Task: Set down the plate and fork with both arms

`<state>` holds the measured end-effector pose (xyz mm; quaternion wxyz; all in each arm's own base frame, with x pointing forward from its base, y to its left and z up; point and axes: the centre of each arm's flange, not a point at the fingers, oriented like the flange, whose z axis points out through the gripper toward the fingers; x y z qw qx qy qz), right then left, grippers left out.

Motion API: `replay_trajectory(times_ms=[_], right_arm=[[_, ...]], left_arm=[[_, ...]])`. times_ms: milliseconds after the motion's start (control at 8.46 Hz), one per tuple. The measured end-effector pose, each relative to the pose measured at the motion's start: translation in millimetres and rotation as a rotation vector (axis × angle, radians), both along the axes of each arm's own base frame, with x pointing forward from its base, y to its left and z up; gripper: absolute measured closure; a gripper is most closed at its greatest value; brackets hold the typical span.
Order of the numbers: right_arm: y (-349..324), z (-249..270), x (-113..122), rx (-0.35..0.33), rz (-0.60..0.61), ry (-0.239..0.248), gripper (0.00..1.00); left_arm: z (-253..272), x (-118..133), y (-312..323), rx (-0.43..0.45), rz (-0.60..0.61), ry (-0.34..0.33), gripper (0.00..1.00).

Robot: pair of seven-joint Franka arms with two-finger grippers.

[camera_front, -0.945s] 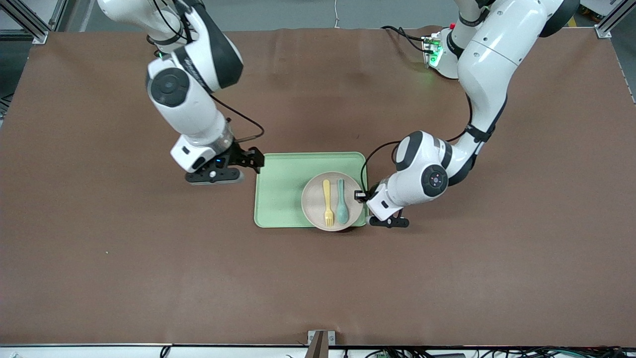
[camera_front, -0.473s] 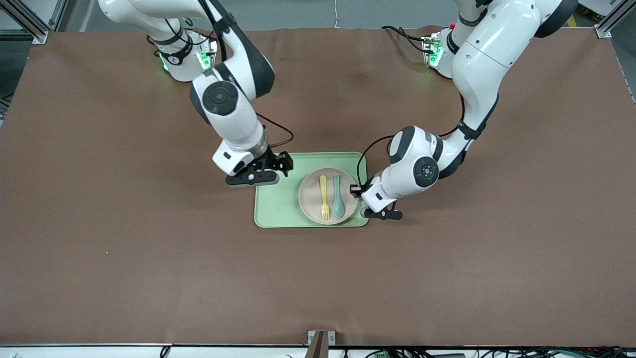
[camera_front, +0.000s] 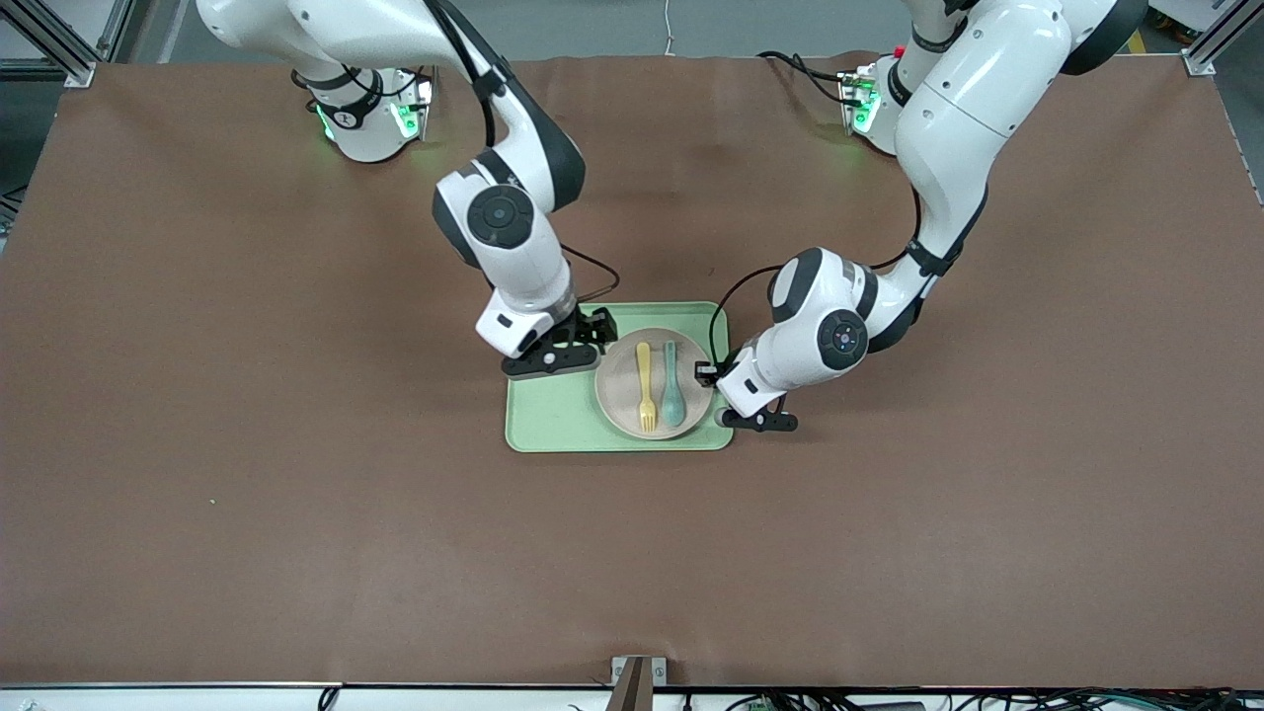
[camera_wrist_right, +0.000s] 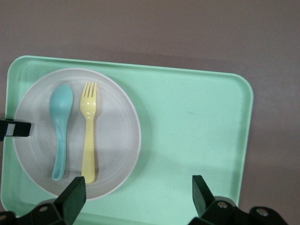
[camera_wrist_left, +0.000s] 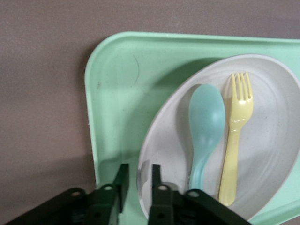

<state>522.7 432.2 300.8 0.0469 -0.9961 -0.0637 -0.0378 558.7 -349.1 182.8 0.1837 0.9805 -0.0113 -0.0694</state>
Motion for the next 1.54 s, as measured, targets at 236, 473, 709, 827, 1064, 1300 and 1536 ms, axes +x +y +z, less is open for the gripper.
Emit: replay_trajectory(times_ms=[236,473,709,827,1064,1300,1536], right_arm=[[28.0,-27.4,-3.0,-0.010,0.032,0.002,0.00],[48.8,-40.9,-7.2,-0.011,0.049,-0.007,0.00],[63.6,-61.7,-15.0,-0.003,0.058,-0.029,0.02],[71.0,-77.4,-21.2,-0.004,0.044,-0.028,0.04],[83.3,-99.7,-28.4,-0.009,0.026,-0.023,0.09],[87.2,-102.9,-30.5,-0.010,0.026,-0.022,0.14],[87.1,-109.3,-31.8,-0.016,0.021,-0.016,0.43]], left_arm=[[22.9,15.8,7.0,-0.017,0.030,-0.052,0.33],[88.1,58.4,57.1,-0.039,0.128,-0.162,0.06],[169.6,94.5,138.3,-0.043,0.249,-0.286,0.00],[203.2,101.1,167.9,-0.040,0.290,-0.336,0.00],[264.3,93.4,209.3,0.036,0.277,-0.371,0.00],[318.9,62.9,244.5,0.209,0.224,-0.318,0.00],[381.3,27.2,266.0,0.275,0.236,-0.327,0.00]])
